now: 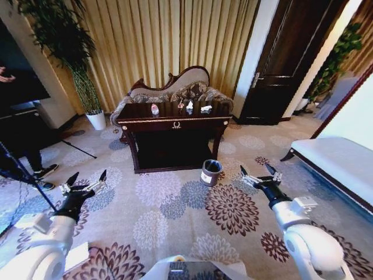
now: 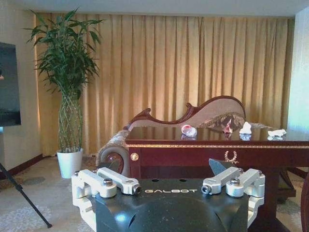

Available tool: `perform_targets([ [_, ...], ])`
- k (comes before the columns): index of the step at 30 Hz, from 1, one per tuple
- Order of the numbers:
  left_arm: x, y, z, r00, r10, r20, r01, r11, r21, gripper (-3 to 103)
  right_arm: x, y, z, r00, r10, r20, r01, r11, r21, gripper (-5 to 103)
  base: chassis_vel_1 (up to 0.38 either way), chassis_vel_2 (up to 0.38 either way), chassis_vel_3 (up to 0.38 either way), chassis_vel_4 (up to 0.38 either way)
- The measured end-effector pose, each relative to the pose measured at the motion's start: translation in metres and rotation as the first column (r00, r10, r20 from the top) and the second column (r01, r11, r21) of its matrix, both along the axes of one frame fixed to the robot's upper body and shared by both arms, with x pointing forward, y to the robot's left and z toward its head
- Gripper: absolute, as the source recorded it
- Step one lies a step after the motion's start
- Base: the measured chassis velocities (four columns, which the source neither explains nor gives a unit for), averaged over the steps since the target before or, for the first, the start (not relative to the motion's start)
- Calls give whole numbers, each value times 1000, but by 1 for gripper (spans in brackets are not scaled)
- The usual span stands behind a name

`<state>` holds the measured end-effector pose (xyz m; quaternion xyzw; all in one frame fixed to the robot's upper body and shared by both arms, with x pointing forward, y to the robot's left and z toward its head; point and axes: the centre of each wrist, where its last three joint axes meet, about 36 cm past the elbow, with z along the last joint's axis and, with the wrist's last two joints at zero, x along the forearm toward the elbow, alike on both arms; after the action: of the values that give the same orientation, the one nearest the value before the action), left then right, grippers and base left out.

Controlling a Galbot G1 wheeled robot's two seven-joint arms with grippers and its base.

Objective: Move to the front of the table and place the trash on the table into the trash bin.

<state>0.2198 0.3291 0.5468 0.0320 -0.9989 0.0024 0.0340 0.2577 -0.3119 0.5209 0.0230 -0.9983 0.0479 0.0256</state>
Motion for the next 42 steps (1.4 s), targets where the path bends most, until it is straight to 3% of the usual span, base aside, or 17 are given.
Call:
perform_targets([
  [7, -5, 0, -3, 1000, 5, -13, -5, 1000, -13, 100, 0, 3, 5, 999, 46, 4, -46, 999, 22, 100, 0, 0, 0, 0],
  [42, -7, -4, -9, 1000, -8, -21, 8, 1000, -31, 100, 0, 2, 6, 999, 36, -17, -36, 999, 39, 100, 0, 0, 0, 0],
])
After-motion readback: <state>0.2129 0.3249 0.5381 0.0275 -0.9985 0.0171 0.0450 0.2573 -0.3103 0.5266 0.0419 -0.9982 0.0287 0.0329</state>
